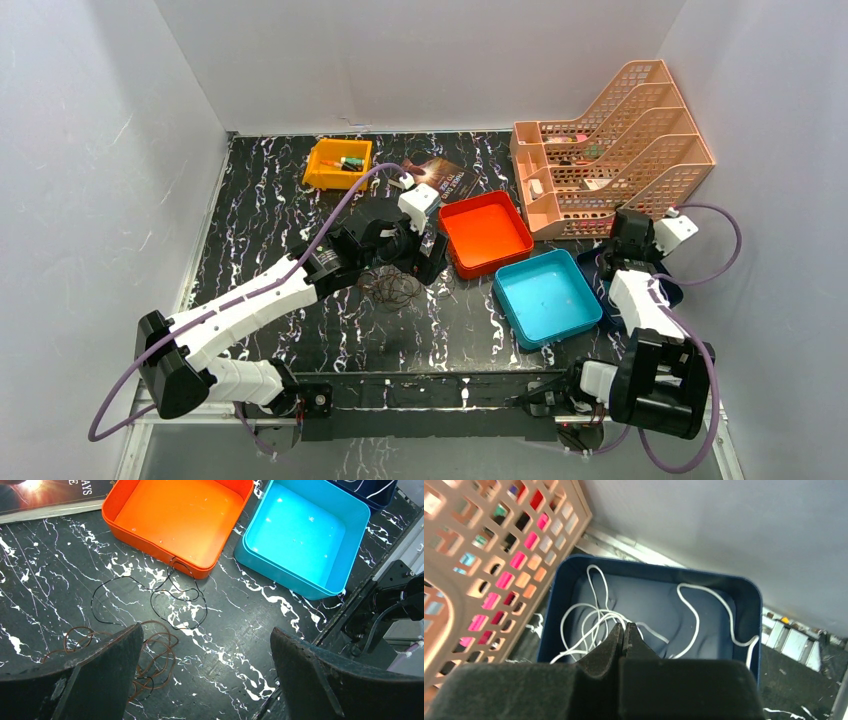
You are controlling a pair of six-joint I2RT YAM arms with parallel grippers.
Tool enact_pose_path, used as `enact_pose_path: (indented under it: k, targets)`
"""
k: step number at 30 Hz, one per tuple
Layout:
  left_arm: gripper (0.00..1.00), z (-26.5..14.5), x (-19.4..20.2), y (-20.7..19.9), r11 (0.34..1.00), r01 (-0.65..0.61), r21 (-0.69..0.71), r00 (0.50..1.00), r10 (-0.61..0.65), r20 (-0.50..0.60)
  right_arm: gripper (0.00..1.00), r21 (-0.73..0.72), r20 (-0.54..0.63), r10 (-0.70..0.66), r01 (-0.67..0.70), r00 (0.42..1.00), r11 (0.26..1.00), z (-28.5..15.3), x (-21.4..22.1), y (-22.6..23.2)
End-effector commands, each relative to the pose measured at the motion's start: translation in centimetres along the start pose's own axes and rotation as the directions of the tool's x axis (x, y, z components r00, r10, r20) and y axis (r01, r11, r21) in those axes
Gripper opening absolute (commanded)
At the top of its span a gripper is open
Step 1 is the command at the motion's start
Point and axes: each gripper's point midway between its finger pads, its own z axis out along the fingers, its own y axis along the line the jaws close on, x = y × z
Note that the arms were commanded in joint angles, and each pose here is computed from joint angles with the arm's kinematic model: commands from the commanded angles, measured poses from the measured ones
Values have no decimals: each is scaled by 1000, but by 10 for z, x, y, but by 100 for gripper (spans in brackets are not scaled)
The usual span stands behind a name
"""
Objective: Untangle the cables
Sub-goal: Place the cable in the bin.
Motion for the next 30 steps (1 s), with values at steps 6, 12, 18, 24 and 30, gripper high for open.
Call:
enact_pose_path:
  k: [6, 12, 18, 24, 30]
  targets:
    - [98, -11, 0, -4, 1000, 11, 17, 1000, -11, 17, 3, -17, -69, 123, -124, 990, 992, 15, 27, 3]
    - [98, -12, 0, -1, 1000, 11, 3, 1000, -12, 21, 3, -19, -126, 154, -158, 980, 987, 22, 45, 2]
    - [98, -11, 1, 0, 1000, 18, -5, 1000, -18, 20, 4, 0, -172, 197, -200, 965, 980, 30, 65, -5]
    - [98, -11, 6, 2, 1000, 17, -13, 1000, -17, 12, 6, 13, -196, 209, -210, 958, 978, 34, 76, -10]
    - [98, -10, 8, 3, 1000, 17, -15, 1000, -17, 9, 14, 13, -202, 213, -215, 956, 977, 35, 77, -12]
